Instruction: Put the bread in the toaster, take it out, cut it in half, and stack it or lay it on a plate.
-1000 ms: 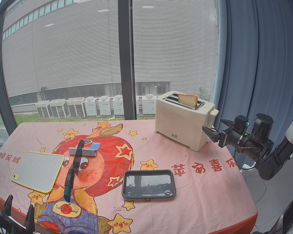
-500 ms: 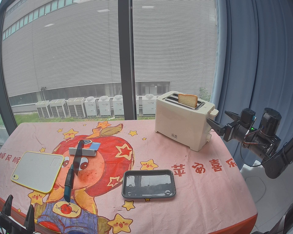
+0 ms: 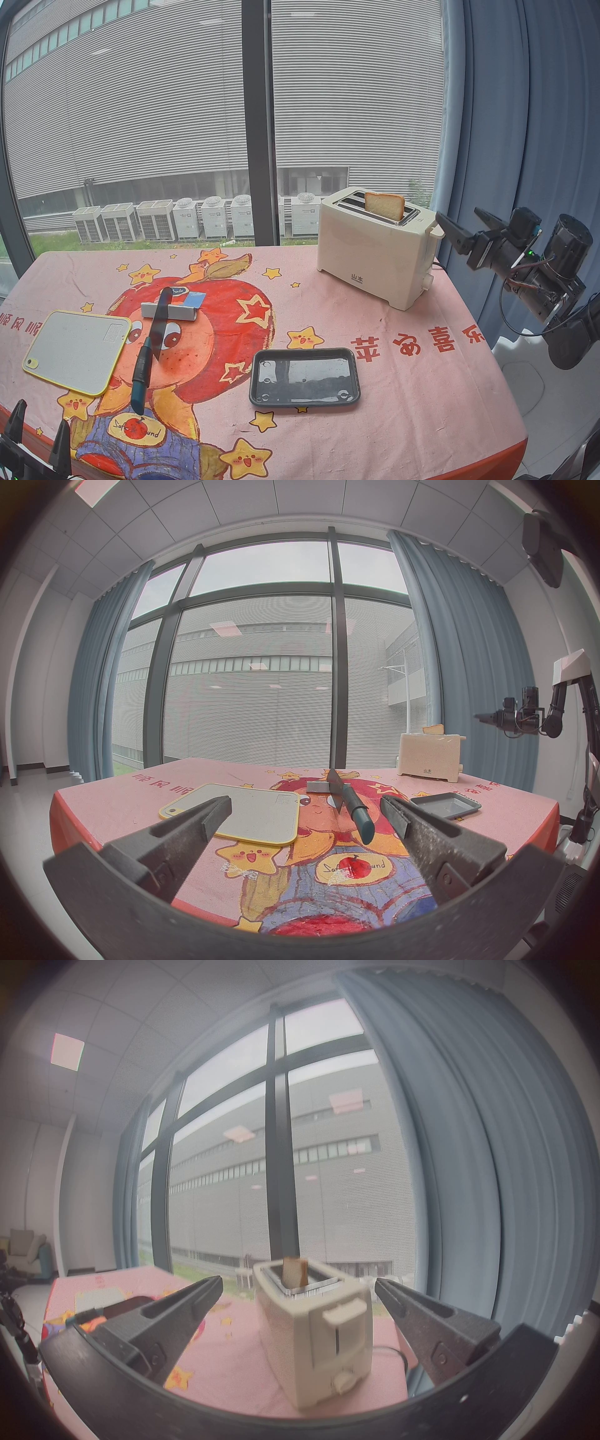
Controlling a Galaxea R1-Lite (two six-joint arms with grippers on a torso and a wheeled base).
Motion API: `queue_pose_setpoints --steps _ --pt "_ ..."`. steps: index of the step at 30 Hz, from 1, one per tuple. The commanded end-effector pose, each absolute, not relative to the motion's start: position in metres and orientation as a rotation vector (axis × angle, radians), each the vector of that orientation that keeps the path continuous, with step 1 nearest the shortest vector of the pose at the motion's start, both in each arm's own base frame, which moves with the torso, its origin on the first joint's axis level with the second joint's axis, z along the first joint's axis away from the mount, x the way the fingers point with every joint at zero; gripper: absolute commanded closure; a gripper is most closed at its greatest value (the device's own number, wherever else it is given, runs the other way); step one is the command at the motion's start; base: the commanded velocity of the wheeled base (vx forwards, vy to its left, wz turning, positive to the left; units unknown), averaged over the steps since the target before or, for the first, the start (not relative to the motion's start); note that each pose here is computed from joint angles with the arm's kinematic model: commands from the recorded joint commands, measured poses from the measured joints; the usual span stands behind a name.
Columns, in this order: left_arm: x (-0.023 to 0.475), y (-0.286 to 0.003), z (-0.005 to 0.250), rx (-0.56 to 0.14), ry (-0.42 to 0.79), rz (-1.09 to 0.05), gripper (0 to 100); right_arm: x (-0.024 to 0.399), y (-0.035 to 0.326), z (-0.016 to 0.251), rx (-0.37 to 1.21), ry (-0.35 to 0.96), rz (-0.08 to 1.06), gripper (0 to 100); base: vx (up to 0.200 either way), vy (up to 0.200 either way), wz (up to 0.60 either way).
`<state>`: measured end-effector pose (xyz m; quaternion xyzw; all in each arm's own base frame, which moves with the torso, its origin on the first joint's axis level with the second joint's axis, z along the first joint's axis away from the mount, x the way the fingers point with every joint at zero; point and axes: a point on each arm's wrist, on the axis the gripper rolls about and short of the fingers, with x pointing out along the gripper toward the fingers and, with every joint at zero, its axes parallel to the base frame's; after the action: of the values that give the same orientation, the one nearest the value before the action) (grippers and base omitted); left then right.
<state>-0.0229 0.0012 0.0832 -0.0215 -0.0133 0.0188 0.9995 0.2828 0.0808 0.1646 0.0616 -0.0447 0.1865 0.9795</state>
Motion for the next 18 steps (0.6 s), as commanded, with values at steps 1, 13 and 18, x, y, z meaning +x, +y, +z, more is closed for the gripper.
queue_pose_setpoints --steps 1,13,18 --pt "-0.023 0.001 0.079 -0.044 -0.022 0.039 0 0.276 0.080 0.164 0.164 -0.133 0.339 0 0.000 0.000 0.00" --pt "-0.023 0.001 0.079 -0.044 -0.022 0.038 0 0.265 0.070 0.160 0.185 -0.103 0.408 0 0.000 0.000 0.00" --pt "-0.023 0.001 0.079 -0.044 -0.022 0.039 0 0.266 0.070 0.165 0.171 -0.070 0.402 0 0.000 0.000 0.00"
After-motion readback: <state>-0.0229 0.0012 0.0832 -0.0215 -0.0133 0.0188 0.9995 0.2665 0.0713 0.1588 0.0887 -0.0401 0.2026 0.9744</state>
